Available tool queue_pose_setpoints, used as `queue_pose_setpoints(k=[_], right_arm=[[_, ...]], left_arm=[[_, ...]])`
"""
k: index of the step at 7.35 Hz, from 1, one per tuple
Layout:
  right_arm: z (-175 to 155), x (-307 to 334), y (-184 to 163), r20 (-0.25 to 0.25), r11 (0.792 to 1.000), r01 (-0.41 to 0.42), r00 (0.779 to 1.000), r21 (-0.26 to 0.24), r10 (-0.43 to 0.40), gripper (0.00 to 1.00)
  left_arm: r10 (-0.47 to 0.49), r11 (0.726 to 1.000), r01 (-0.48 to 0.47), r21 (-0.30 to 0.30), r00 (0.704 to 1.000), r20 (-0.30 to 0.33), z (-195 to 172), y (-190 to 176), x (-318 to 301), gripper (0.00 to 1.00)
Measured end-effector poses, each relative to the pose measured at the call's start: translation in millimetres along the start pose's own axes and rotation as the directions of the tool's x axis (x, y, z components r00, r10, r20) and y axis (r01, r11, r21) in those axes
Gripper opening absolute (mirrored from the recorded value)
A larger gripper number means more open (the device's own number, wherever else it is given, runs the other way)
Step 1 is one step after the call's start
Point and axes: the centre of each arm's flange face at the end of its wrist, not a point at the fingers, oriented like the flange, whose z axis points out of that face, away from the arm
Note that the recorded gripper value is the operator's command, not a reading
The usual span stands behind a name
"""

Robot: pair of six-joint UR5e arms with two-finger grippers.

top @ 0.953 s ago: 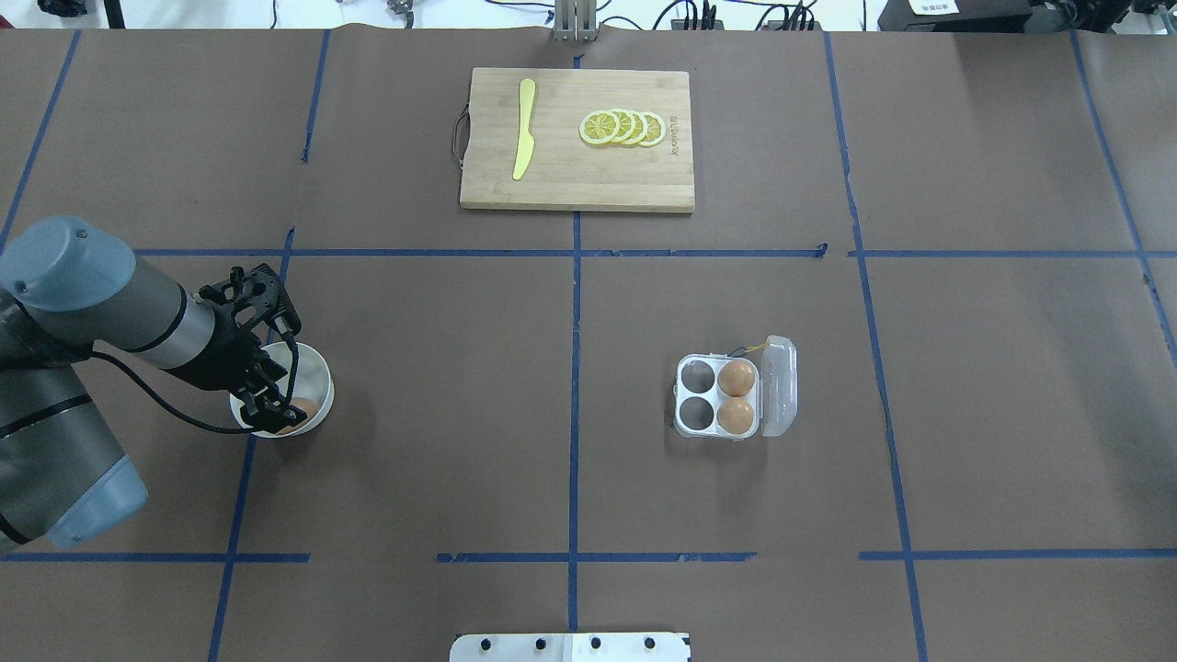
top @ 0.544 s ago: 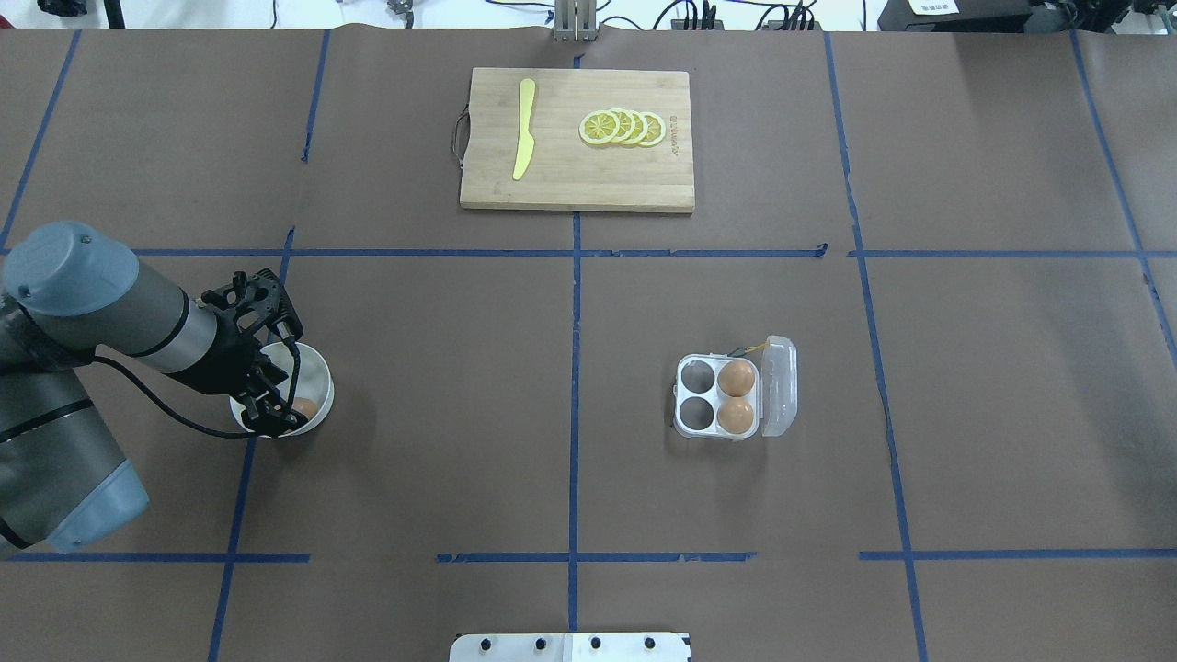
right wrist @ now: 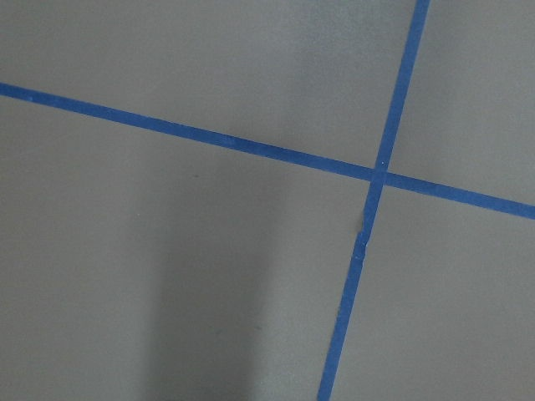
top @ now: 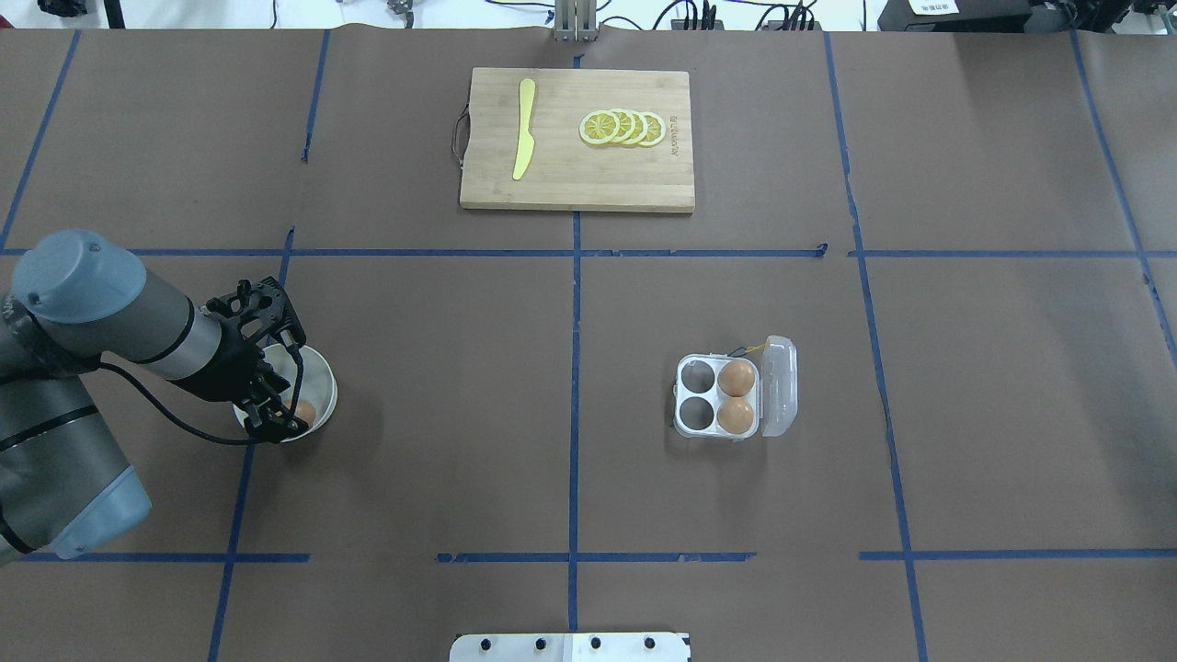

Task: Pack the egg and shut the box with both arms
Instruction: 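Close the left gripper on the brown egg inside the bowl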

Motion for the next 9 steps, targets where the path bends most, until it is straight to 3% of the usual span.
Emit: queue_pose_setpoints(k=[2,3,4,5,7,9], right_arm=[[0,0,0,0.001,1.000,0.001,1.000,0.000,-0.001,1.00],[0,0,0,0.002,1.000,0.001,1.000,0.000,-0.001,1.00],[0,-1,0,0.002,1.000,0.001,1.000,0.000,-0.001,1.00],[0,-1,0,0.003,1.000,0.001,1.000,0.000,-0.001,1.00],[0,-1,0,0.004,1.000,0.002,1.000,0.000,-0.002,1.00],[0,-2,0,0.005,1.000,0.002,1.000,0.001,-0.002,1.00]], left_arm=[[-0.002,1.000,0.002,-0.019,1.000,-0.006,6,2,3,0.67],[-0.002,1.000,0.002,-0.026,1.000,-0.006,8,3,4,0.56],[-0.002,1.000,0.002,-0.029,1.000,-0.005,9,3,3,0.26],[-0.007,0.999,0.007,-0.035,1.000,-0.004,8,4,3,0.03],[-0.040,0.997,0.041,-0.073,0.999,0.012,3,3,2,0.00],[-0.051,0.996,0.053,-0.072,0.998,0.028,-9,0,1,0.00]])
